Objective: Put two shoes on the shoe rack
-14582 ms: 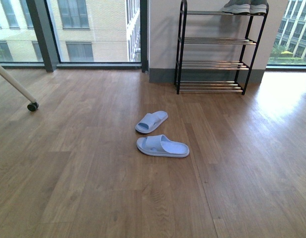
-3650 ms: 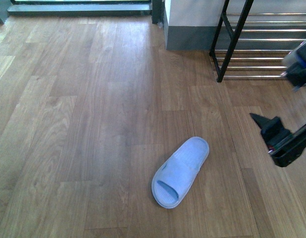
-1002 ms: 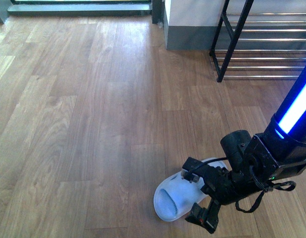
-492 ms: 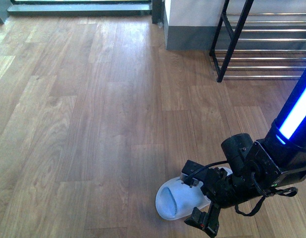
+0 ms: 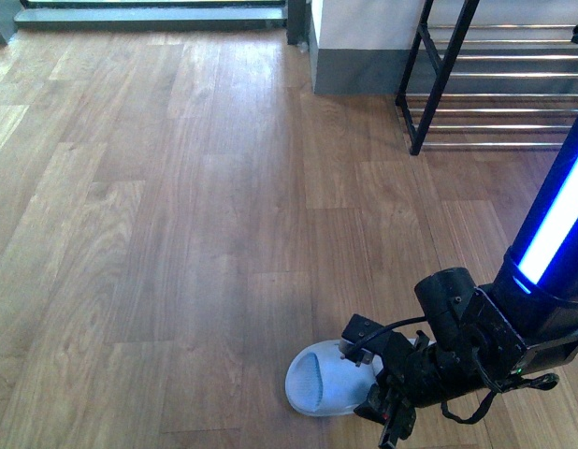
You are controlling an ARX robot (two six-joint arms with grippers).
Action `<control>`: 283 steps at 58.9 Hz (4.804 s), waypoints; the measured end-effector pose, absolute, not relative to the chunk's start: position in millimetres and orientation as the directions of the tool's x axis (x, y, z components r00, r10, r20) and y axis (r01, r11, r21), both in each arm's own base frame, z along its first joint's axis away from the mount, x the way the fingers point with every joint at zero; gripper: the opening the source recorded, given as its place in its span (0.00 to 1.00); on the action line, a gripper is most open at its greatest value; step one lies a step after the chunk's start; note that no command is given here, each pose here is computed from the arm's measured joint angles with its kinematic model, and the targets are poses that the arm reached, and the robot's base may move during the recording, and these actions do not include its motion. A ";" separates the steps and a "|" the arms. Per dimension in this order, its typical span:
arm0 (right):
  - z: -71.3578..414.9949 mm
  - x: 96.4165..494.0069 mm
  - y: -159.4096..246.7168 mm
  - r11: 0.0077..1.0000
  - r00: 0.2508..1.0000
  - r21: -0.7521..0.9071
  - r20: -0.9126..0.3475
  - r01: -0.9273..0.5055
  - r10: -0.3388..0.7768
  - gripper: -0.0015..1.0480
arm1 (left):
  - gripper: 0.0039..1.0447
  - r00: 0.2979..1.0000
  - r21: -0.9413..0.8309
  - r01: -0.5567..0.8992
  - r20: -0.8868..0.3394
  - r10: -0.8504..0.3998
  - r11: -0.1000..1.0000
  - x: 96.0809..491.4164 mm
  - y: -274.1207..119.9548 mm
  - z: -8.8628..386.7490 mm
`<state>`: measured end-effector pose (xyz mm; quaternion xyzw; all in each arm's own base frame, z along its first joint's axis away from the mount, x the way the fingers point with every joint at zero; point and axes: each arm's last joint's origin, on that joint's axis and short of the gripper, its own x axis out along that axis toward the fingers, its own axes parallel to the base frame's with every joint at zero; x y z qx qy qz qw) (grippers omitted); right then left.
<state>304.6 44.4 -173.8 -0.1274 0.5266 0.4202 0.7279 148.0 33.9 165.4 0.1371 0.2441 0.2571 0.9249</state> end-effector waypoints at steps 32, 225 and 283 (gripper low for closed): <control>-103.3 294.7 33.9 0.714 0.351 0.045 -0.848 -0.699 0.398 0.02 | 0.02 0.749 0.379 -0.409 -0.381 0.543 0.830 148.0 33.9 165.4; 212.2 200.1 14.6 0.777 0.953 -0.564 -0.260 -0.281 0.156 0.02 | 0.02 0.749 0.382 -0.406 -0.381 0.542 0.830 148.0 33.8 165.4; 211.6 200.7 14.8 0.802 0.955 -0.526 -0.231 -0.284 0.187 0.02 | 0.02 0.749 0.382 -0.405 -0.382 0.541 0.831 148.1 33.8 165.3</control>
